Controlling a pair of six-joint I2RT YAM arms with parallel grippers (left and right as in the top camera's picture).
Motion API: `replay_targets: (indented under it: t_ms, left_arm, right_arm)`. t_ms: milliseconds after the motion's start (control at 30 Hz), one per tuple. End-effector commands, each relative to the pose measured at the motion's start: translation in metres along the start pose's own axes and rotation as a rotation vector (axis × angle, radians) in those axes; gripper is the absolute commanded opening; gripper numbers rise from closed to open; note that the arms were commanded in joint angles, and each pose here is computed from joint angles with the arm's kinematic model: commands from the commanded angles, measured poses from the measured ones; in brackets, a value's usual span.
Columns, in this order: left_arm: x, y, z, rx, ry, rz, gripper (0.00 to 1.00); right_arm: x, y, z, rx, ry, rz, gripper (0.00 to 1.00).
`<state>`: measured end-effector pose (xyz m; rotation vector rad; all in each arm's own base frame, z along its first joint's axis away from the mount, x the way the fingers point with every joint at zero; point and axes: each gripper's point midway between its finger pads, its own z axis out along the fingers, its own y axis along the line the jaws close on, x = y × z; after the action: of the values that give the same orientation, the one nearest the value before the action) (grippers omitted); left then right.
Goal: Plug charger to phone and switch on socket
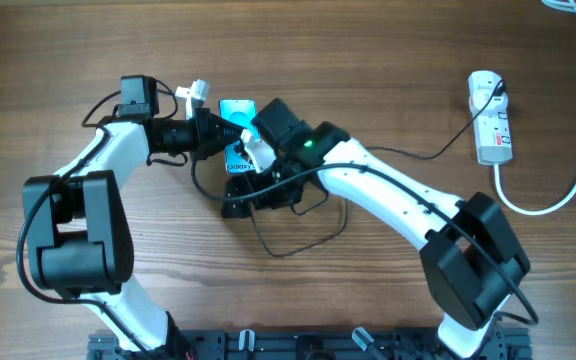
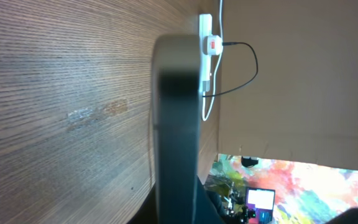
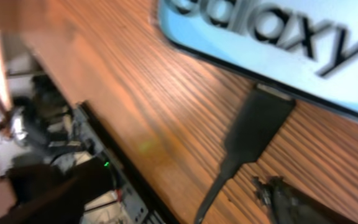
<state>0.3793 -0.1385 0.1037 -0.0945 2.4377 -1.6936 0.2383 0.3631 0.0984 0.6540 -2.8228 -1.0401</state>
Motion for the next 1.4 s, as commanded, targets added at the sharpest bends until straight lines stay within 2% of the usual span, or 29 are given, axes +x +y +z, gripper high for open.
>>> replay_targets:
  t_ms: [0,67,100,133,333,400,467,667,800,1367]
  left_arm:
    - [0.004,-0.010,0.000,0.056,0.018,-0.010,0.04]
    - [0.004,-0.010,0.000,0.056,0.018,-0.009,0.04]
    - [0.004,-0.010,0.000,0.056,0.018,-0.009,0.04]
    - [0.004,-0.010,0.000,0.056,0.018,-0.009,0.04]
    - [0.004,-0.010,0.000,0.056,0.018,-0.009,0.04]
    - [0.004,-0.010,0.000,0.056,0.018,-0.009,0.04]
    - [0.004,-0.010,0.000,0.056,0.018,-0.009,0.04]
    - [0.004,-0.010,0.000,0.055,0.017,0.002,0.04]
    - [0.004,-0.010,0.000,0.056,0.017,0.001,0.04]
    - [0.004,-0.010,0.002,0.057,0.020,0.003,0.04]
  right_arm:
    - [-0.015,-0.023,-0.011,0.179,-0.114,0.110,0.77]
    - [-0.018,-0.024,-0.011,0.183,-0.128,0.110,0.78]
    - [-0.020,-0.023,-0.011,0.179,-0.134,0.115,0.84]
    - [-0.021,-0.023,-0.011,0.177,-0.138,0.116,1.00]
    - [-0.027,-0.020,-0.011,0.166,-0.160,0.103,0.98]
    - [-0.027,-0.020,-0.011,0.165,-0.160,0.103,0.84]
    - [-0.027,-0.020,-0.011,0.165,-0.160,0.103,0.64]
    - [-0.025,-0.021,-0.011,0.169,-0.153,0.107,0.38]
    - [-0.023,-0.022,-0.011,0.174,-0.145,0.114,0.31]
    - [-0.023,-0.017,-0.009,0.164,-0.154,0.138,0.27]
